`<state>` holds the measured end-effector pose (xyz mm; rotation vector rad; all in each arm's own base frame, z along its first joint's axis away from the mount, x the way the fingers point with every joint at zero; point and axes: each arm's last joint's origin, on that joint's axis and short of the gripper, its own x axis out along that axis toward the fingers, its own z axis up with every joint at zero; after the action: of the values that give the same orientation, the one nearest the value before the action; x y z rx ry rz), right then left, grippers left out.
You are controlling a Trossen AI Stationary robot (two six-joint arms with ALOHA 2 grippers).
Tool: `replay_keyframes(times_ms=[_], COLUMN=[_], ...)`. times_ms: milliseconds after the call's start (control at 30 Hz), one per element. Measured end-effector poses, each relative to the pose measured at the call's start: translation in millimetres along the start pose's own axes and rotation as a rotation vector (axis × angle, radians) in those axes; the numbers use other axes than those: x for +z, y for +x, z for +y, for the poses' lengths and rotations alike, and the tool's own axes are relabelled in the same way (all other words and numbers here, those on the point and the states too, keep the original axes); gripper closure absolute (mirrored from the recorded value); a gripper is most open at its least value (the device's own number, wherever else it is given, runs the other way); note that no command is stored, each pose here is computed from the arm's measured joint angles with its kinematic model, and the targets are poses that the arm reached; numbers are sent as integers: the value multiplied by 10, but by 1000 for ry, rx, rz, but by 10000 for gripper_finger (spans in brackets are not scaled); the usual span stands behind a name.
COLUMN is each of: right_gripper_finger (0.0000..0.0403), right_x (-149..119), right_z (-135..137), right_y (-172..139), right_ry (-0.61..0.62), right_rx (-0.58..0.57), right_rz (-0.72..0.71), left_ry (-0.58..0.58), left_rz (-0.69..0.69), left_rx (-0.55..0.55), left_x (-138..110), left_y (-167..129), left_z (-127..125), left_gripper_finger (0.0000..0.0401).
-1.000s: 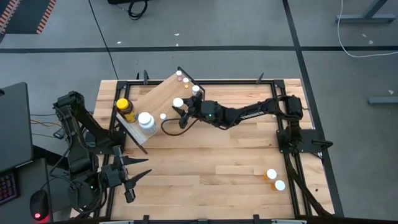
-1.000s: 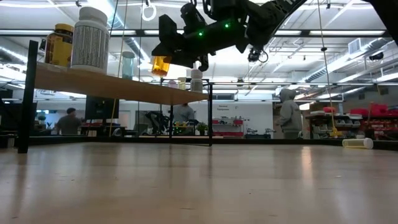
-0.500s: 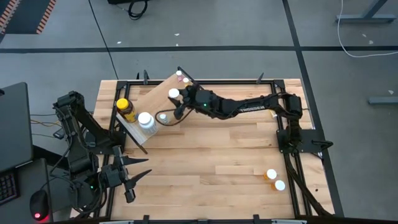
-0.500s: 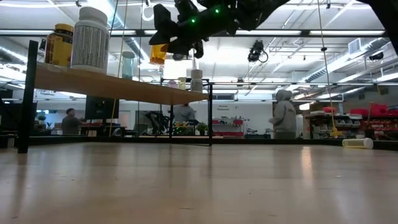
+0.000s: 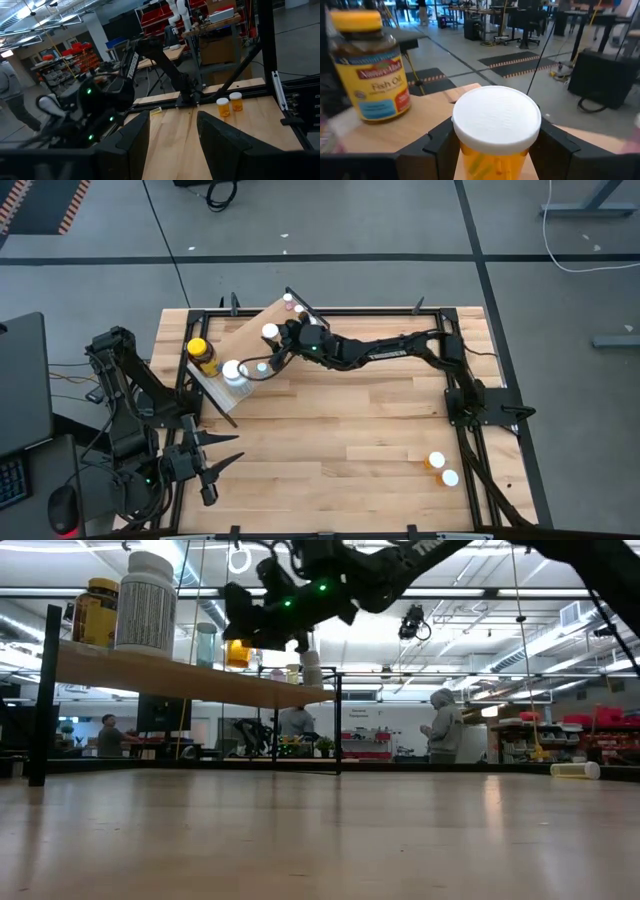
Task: Pick and place medicine bottles onto shelf by color
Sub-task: Put the bottom left orange pill bottle on the shelf
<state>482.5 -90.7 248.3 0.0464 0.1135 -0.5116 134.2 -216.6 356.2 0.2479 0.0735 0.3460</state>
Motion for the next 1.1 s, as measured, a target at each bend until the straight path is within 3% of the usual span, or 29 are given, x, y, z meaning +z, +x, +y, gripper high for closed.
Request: replay_keyframes(times_ms=[267, 800, 1100], right_gripper_finger=[192, 192, 192], right_x=[-14, 37, 56], right_z=[22, 35, -195], right_y=[302, 283, 372], right_ry=[-25, -38, 75], right_rx=[-18, -22, -41], right_rz=[90, 111, 81], left_ry=[0, -9, -9], left_rz=[-1, 0, 0], left_rx=[-2, -2, -2], left_x=[0, -1, -1], left_y=[-6, -6, -6], left_z=[-1, -1, -1], left_gripper_finger=[229, 229, 229])
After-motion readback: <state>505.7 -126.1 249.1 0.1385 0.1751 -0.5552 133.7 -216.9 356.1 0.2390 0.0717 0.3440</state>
